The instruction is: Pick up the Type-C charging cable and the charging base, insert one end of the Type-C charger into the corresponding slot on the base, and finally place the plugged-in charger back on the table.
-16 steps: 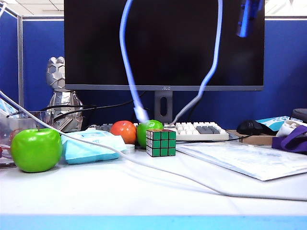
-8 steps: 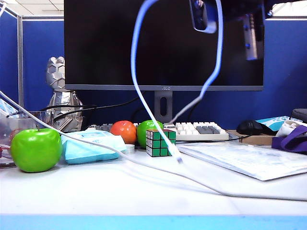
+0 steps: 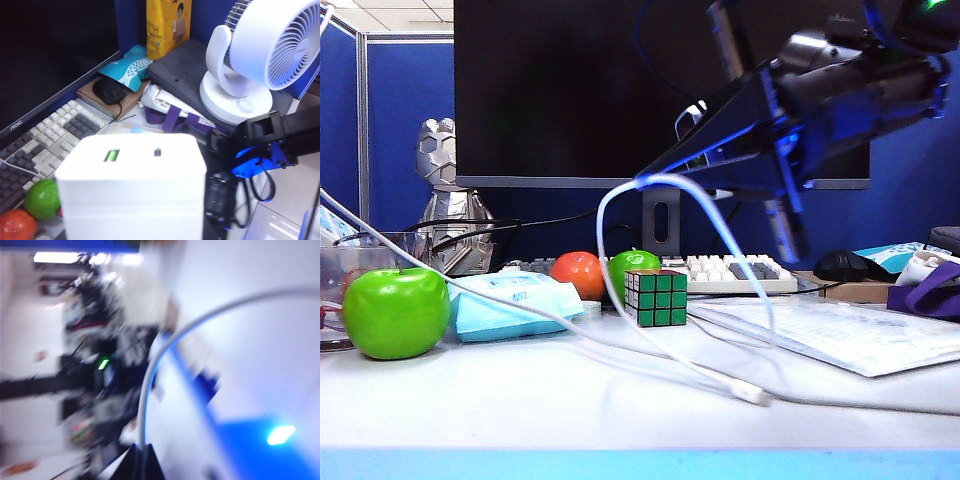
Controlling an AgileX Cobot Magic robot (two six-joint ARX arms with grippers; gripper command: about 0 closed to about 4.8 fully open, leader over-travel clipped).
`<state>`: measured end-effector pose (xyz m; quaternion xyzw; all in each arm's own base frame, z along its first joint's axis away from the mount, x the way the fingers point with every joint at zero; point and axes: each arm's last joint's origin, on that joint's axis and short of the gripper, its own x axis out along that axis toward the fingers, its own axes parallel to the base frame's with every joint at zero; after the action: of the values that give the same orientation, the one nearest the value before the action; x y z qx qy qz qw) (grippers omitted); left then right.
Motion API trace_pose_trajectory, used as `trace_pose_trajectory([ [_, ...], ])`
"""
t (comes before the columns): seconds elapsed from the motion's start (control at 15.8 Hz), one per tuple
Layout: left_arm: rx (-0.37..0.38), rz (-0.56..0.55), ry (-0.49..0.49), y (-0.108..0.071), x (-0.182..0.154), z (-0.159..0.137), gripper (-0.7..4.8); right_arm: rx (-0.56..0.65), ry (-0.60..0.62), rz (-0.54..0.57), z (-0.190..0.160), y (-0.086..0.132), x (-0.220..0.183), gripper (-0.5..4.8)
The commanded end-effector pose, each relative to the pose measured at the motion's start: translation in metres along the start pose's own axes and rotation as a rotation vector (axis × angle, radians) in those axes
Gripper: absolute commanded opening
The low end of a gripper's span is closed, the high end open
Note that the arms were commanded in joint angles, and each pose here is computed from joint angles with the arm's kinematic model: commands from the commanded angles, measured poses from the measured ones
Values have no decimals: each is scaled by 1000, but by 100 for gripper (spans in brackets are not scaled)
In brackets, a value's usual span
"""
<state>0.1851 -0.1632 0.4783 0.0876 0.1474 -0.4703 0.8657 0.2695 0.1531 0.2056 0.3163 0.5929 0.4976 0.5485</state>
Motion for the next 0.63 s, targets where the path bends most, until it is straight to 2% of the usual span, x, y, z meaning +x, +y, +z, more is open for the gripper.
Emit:
trace_pose_trajectory([
  [0.06, 10, -1, -29, -1, -3, 3, -6, -108, -181, -59, 19, 4, -14, -3],
  [0.25, 13, 0, -29, -1, -3, 3, -6, -74, -308, -166, 25, -6, -35, 0],
  [0.32, 13, 0, -29, -1, -3, 3, -6, -49, -407, -268, 29, -13, -48, 211],
  [0.38, 13, 0, -29, -1, -3, 3, -6, -49, -433, -302, 29, -15, -50, 235],
  [0.44, 13, 0, -29, -1, -3, 3, -6, -46, -450, -323, 30, -15, -52, 236],
  [0.51, 12, 0, -28, -1, -2, 3, -6, -47, -457, -328, 30, -16, -53, 268],
  [0.63, 12, 0, -27, -1, -2, 3, -6, -43, -446, -317, 30, -15, -53, 279],
])
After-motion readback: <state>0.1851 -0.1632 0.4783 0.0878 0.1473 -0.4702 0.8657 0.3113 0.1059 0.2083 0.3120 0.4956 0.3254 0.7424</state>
